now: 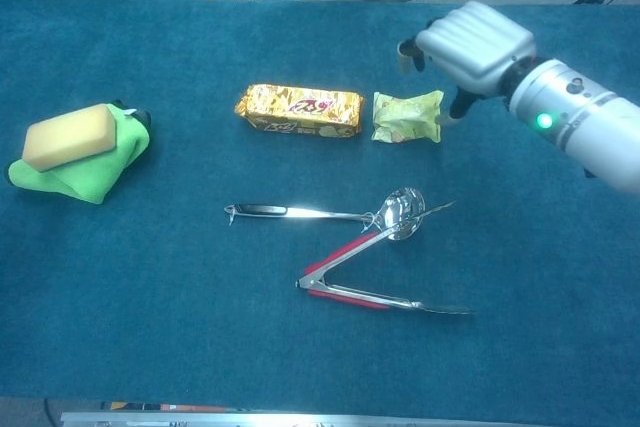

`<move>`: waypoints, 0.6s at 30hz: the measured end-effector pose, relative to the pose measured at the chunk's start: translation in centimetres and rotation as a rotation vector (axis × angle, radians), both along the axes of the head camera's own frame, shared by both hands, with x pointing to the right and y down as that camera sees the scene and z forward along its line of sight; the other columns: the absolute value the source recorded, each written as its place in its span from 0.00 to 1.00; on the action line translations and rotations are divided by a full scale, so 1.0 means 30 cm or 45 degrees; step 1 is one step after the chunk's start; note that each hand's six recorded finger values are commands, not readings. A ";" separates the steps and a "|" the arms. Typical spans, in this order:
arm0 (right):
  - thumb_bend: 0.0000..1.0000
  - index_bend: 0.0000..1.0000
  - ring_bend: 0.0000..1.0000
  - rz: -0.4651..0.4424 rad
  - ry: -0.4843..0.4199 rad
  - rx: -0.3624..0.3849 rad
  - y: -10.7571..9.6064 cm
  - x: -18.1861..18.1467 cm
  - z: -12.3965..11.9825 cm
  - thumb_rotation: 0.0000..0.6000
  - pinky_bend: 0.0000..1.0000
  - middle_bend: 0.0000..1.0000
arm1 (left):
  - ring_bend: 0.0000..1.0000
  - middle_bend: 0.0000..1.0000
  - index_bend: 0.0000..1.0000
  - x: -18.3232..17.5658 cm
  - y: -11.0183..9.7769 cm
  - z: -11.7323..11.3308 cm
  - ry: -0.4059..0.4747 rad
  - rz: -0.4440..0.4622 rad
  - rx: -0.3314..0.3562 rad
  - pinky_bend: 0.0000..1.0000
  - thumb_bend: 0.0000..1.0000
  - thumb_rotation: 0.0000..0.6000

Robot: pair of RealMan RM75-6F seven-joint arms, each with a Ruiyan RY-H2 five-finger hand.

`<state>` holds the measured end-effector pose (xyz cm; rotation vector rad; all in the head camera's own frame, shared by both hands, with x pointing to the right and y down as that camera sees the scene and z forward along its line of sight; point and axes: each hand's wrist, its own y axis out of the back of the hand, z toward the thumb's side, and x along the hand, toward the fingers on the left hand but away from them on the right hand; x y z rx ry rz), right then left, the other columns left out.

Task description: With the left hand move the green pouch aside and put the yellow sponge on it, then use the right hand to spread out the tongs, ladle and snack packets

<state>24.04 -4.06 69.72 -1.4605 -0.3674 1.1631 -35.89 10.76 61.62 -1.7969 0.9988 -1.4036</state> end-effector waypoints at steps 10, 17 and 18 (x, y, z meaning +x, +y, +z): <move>0.00 0.30 0.50 0.064 0.097 -0.155 0.023 0.114 0.019 1.00 0.54 0.52 | 0.00 0.00 0.00 -0.003 0.003 0.011 0.004 0.001 -0.015 0.15 0.26 1.00; 0.00 0.26 0.50 0.061 0.181 -0.337 0.050 0.140 0.082 1.00 0.54 0.52 | 0.00 0.00 0.00 -0.002 0.007 0.013 -0.001 0.007 -0.028 0.15 0.27 1.00; 0.00 0.25 0.50 0.057 0.191 -0.352 0.052 0.139 0.088 1.00 0.54 0.52 | 0.00 0.00 0.00 -0.004 0.008 0.012 -0.002 0.005 -0.029 0.15 0.27 1.00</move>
